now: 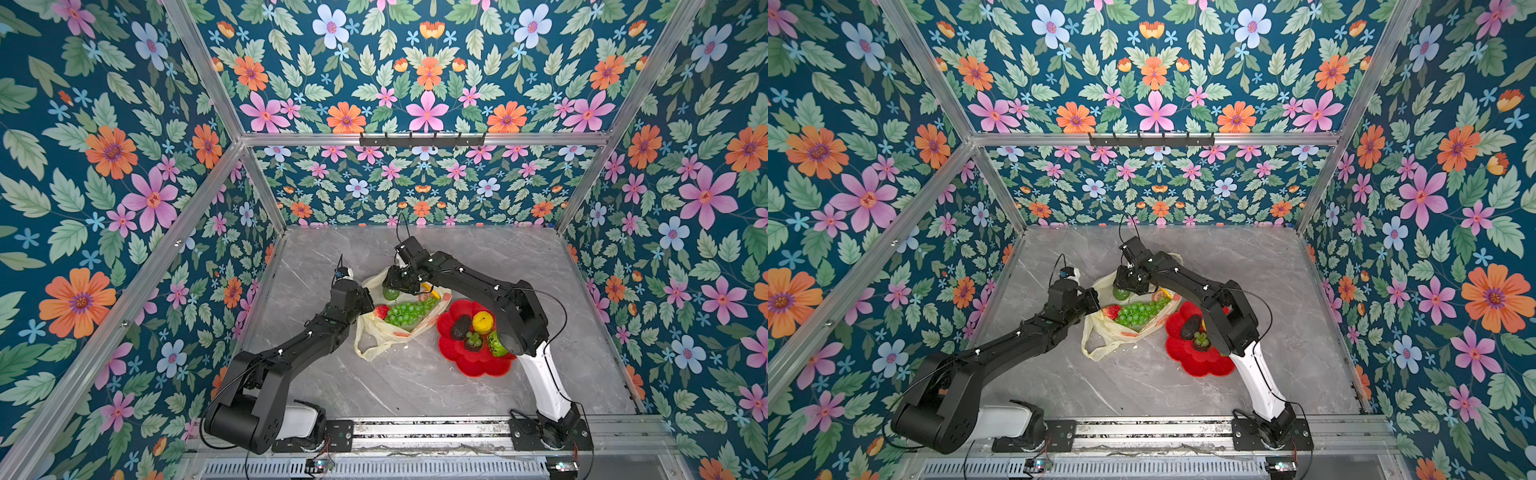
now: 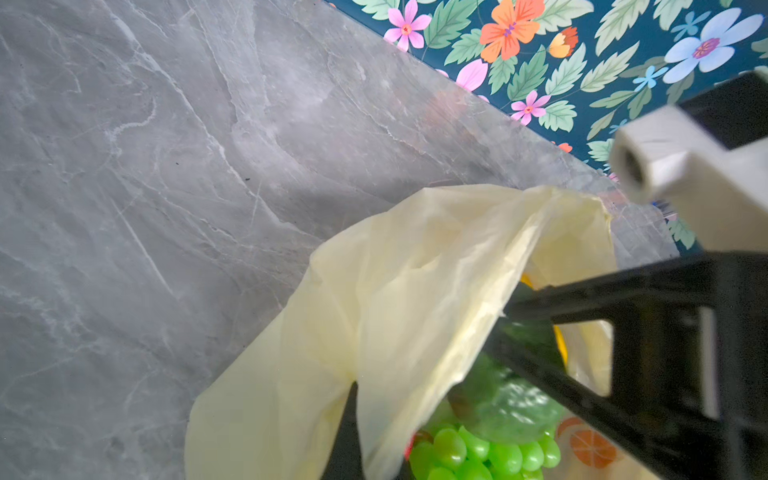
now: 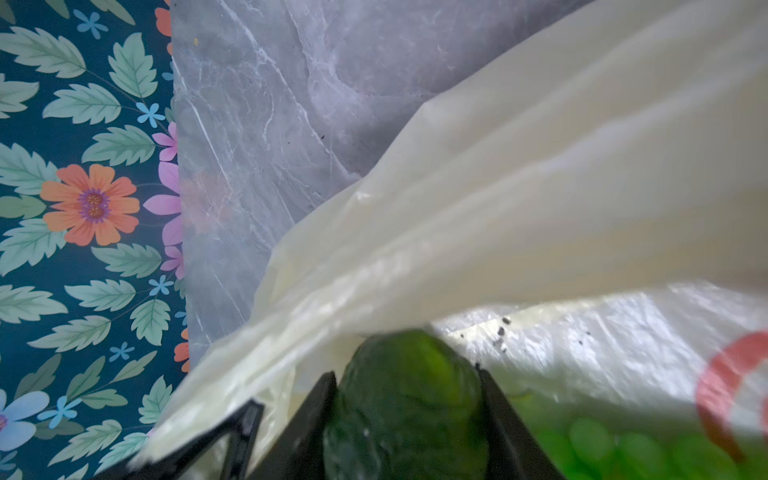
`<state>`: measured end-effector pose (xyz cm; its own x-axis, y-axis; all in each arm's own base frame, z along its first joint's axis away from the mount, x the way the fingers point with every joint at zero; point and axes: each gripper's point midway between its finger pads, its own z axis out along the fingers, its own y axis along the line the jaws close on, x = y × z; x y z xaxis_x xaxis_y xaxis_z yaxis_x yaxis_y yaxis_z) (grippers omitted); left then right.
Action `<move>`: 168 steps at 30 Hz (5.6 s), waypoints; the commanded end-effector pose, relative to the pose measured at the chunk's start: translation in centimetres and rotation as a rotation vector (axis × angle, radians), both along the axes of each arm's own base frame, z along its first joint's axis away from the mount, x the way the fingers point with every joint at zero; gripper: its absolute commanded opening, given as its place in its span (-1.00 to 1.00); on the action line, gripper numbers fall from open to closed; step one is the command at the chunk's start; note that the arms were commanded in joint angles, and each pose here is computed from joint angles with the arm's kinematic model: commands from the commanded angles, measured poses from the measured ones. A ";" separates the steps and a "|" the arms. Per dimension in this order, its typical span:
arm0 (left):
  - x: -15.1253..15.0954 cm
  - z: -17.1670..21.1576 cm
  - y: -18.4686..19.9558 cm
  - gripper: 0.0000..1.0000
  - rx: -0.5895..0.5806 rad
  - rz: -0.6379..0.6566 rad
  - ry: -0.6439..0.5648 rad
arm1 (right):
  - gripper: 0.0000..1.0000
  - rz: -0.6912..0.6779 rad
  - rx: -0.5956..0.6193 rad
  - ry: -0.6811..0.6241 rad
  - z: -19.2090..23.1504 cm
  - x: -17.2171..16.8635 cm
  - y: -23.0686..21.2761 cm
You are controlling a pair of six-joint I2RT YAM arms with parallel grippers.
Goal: Take the fake fruits out of the plastic bag
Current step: 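Grasp the green fruit in the bag with the right gripper and lift, then carry the green fruit with the right gripper over the red plate, then lower the green fruit onto the red plate and open the right gripper, then reach the right gripper into the bag toward the red strawberry, then grasp the red strawberry with the right gripper and lift it out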
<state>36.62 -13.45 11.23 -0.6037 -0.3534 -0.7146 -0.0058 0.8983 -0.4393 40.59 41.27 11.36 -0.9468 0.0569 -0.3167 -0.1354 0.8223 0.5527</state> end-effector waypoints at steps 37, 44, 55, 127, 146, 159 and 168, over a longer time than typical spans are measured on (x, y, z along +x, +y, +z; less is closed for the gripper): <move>0.6 -0.9 1.6 -1.00 0.076 0.008 -0.008 | -0.09 0.255 -0.525 -0.063 -0.2 -19.4 -20.2; 0.5 -0.9 1.3 -1.00 0.050 0.004 -0.003 | -0.09 0.293 -0.661 -0.099 -2.0 -19.2 -20.4; 0.2 -0.9 1.5 -1.00 0.052 0.011 0.000 | -0.06 0.335 -0.731 -0.140 -3.3 -18.2 -20.0; -2.6 -5.2 3.1 -1.00 0.074 0.044 0.134 | 0.10 0.048 -0.097 -0.008 2.1 -10.5 2.8; -3.0 -4.5 2.6 -1.00 0.003 0.039 0.111 | 0.11 -0.098 -0.055 0.094 -3.0 -8.9 4.6; -3.3 -4.0 2.2 -1.00 -0.026 0.029 0.109 | 0.34 -0.136 -0.087 0.168 -5.7 -7.4 4.6; -3.5 -3.7 2.2 -1.00 -0.034 0.025 0.101 | 0.36 -0.150 -0.147 0.135 -6.8 -5.9 4.1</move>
<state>33.12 -11.26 7.56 -0.6632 -0.3915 -0.6379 -0.0750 0.8828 -0.4637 34.45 46.33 5.01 -0.9687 0.1709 -0.1800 0.0651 0.8746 0.4804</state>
